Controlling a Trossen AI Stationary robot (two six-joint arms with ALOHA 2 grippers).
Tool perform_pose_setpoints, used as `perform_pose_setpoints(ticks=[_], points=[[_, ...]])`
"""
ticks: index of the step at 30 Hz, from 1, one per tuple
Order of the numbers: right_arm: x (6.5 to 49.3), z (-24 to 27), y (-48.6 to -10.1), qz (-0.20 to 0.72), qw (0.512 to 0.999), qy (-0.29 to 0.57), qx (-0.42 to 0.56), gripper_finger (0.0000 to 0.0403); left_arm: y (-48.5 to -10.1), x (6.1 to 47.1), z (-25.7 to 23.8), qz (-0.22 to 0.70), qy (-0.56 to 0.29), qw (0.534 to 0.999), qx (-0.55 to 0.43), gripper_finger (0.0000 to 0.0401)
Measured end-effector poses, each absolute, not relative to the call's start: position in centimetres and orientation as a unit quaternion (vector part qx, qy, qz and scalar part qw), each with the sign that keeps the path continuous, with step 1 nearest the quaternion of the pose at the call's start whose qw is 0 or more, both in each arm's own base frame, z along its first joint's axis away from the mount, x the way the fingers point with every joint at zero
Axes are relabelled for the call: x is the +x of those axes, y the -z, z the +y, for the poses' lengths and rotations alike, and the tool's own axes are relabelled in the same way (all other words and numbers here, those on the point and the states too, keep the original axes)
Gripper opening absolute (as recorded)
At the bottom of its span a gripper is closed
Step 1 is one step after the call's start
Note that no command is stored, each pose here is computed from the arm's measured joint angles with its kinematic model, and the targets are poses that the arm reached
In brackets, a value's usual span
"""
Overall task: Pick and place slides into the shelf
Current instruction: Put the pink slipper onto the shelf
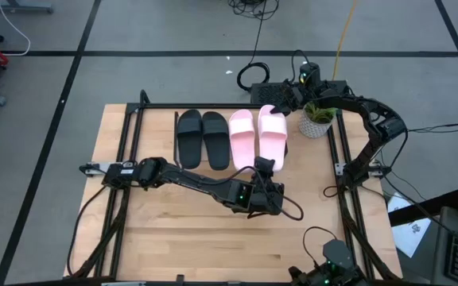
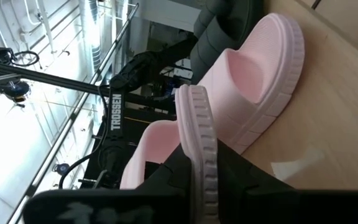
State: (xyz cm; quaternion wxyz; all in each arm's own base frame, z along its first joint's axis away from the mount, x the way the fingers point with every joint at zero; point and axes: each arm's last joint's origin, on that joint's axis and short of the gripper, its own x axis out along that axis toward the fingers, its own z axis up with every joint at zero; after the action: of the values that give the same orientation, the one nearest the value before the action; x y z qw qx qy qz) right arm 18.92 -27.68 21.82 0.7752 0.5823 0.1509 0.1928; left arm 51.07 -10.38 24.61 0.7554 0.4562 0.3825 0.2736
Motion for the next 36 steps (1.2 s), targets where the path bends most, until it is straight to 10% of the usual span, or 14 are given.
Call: perform_pose_setpoints(ticks=[36], points=[[14.3,-30.2,-21.8,0.108,0.780,-0.144,0.600,0.0053,-25.0,51.7,-7.7,0.346,-0.365,0.782,0.368,0.0050]])
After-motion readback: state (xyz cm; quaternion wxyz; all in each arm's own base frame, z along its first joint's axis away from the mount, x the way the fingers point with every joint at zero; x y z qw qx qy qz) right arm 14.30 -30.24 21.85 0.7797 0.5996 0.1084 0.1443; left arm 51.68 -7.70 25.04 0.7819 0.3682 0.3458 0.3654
